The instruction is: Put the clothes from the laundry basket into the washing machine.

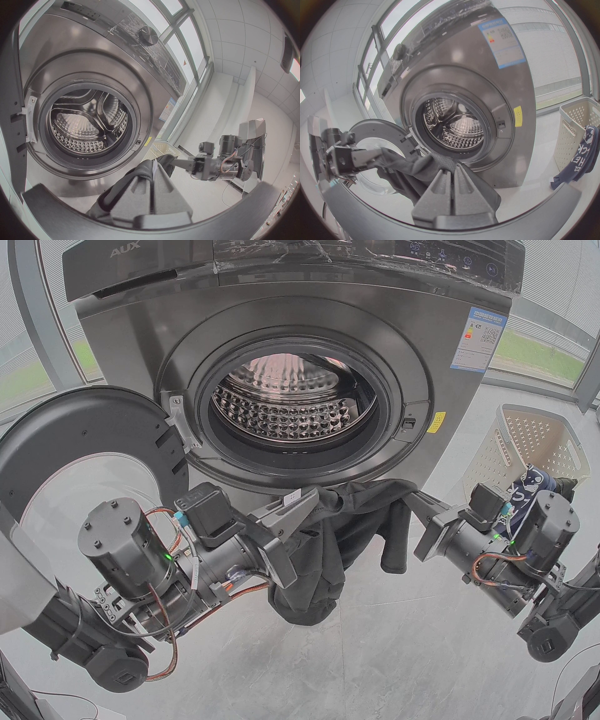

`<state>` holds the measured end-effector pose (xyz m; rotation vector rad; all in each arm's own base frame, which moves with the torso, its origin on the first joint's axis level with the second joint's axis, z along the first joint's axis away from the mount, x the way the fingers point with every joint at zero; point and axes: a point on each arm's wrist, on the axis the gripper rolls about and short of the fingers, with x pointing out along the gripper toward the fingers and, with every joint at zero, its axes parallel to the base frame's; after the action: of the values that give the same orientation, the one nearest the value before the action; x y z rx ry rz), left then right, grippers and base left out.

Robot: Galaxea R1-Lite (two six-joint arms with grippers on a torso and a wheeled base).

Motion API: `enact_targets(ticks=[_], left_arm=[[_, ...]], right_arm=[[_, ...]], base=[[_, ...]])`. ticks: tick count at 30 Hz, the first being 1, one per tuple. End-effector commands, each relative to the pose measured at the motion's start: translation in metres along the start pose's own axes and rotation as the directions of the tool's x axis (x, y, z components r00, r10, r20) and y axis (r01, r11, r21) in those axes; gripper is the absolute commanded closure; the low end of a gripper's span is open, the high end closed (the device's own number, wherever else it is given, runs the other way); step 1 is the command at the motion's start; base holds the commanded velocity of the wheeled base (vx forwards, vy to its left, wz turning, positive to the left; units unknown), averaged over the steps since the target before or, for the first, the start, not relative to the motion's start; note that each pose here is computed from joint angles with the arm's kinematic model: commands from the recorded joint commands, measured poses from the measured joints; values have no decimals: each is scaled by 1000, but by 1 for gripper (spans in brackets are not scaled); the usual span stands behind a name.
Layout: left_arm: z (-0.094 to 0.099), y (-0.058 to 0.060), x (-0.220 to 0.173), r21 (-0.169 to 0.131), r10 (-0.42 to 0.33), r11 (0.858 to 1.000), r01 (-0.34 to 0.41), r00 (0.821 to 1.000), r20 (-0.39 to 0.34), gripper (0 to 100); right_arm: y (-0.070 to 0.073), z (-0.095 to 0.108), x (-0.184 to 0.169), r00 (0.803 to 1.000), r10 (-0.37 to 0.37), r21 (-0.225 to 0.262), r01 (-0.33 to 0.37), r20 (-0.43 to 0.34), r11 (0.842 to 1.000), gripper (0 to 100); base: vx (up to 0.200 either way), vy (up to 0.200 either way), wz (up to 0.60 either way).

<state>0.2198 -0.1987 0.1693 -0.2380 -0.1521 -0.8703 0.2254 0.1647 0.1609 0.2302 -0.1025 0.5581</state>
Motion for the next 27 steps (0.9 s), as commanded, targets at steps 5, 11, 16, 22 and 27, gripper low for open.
enact_targets(ticks=[5,11,16,22,27], left_arm=[[-12,-1,4,-7,-6,1000,6,999,-39,100],[-23,4,7,-11,3,1000,-4,998,-66,0],[-48,9,-2,-23,18,999,-22,986,-163,0],[-74,14,-6,-34,28,999,-38,970,-243,0],[-92,18,-7,-37,41,998,-54,953,-299,0]], right_arm=[[4,25,-17,996,61,4,-62,62,998,100],[4,26,-17,995,83,8,-83,50,996,100],[5,38,-20,992,89,10,-90,93,996,100],[8,45,-20,991,86,21,-89,106,996,100],[7,46,-18,991,79,27,-83,110,996,100]], base=[[0,0,0],[0,0,0],[0,0,0],[0,0,0],[0,0,0]])
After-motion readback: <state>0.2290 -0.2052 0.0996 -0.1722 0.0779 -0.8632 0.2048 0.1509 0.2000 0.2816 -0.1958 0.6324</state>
